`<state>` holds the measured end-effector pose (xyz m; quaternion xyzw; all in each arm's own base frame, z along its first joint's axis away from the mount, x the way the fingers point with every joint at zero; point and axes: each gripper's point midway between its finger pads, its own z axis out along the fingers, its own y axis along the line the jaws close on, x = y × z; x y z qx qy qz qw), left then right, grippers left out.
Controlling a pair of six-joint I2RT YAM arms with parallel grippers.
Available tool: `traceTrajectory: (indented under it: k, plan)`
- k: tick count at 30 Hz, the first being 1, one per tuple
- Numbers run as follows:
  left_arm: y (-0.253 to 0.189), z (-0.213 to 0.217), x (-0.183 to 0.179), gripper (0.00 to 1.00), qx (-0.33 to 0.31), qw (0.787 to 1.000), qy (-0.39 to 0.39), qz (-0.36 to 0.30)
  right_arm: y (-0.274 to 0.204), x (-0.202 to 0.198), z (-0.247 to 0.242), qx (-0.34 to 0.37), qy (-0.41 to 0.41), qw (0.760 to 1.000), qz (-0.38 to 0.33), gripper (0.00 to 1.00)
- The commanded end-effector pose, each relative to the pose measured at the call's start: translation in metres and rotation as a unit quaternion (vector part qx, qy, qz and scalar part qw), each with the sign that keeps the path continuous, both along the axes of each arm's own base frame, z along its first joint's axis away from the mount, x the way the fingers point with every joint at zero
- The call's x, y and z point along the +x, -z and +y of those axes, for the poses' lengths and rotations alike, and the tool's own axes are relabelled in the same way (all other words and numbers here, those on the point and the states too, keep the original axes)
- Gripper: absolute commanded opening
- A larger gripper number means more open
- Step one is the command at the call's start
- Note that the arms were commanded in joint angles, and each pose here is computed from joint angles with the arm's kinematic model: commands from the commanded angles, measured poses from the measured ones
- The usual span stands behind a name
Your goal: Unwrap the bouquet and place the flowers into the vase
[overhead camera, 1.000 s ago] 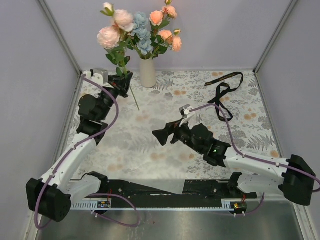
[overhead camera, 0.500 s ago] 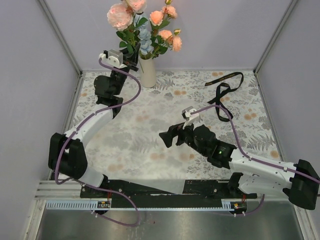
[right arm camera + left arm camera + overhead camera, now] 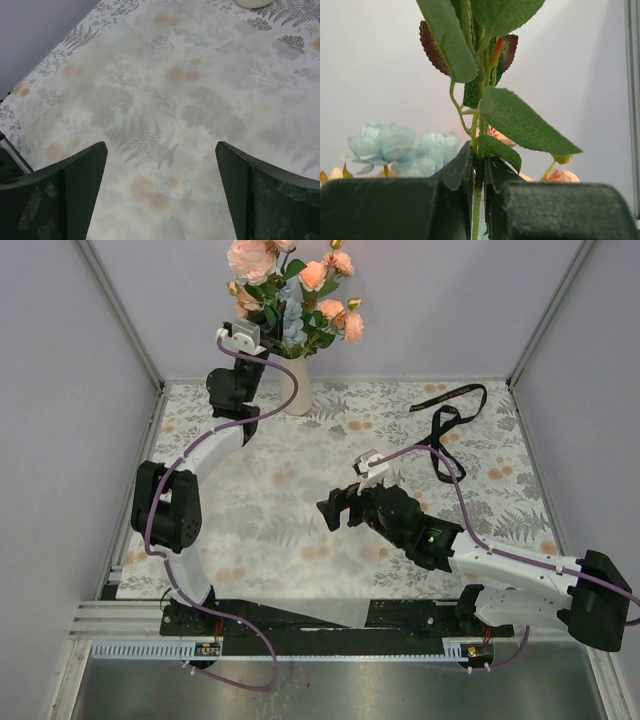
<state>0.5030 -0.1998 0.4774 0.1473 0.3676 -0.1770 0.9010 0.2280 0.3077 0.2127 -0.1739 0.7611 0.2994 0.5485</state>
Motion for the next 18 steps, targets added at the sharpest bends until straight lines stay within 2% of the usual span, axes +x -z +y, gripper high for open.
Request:
traceTrajectory:
  k: [1,9,18]
  plan:
    - [-0.041,0.001,-0.013,0.0,0.0,0.997,-0.001,-0.078,-0.025,0.007,-0.004,0.024,0.024,0.999,-0.028,0.99]
    - [-0.009,-0.001,0.003,0.0,-0.011,0.998,0.001,-0.056,-0.035,0.011,-0.016,0.028,0.041,0.998,-0.046,0.99]
    - [0.03,-0.003,0.037,0.0,-0.012,0.999,-0.007,-0.03,-0.036,0.011,-0.019,0.02,0.043,0.997,-0.055,1.0]
